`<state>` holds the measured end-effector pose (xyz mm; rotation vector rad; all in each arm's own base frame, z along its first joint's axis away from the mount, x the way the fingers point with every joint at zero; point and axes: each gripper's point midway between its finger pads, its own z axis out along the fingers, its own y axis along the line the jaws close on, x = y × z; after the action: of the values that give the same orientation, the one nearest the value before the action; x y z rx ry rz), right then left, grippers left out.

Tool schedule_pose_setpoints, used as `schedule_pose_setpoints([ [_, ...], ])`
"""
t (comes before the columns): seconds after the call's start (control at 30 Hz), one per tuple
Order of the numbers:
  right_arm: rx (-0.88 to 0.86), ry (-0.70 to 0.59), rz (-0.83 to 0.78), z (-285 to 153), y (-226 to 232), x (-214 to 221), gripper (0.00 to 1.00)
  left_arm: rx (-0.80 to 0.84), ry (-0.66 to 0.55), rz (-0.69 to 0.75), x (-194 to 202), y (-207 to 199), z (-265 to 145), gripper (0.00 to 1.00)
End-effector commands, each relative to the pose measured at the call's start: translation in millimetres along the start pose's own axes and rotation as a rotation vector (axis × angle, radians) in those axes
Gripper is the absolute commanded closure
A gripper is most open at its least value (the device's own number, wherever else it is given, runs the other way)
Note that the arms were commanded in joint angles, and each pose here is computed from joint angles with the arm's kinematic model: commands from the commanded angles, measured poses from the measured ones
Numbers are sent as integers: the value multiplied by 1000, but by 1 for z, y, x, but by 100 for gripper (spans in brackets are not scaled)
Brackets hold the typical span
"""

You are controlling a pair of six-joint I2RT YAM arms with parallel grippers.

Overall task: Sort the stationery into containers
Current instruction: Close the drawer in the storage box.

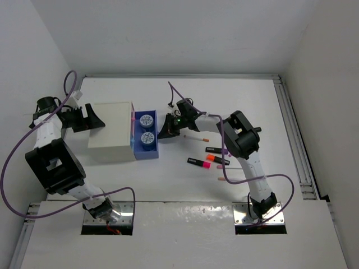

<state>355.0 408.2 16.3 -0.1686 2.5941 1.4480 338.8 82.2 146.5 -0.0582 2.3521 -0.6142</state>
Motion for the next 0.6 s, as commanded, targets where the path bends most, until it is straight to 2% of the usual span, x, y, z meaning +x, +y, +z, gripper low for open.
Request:
schedule_pose_setpoints([
  [0.0, -93, -46, -93, 13, 44, -16, 98, -25, 6, 20, 8, 7, 0, 12],
  [0.57, -158, -48, -139, 48, 73, -16, 97, -1, 75, 13, 28, 9, 20, 15],
])
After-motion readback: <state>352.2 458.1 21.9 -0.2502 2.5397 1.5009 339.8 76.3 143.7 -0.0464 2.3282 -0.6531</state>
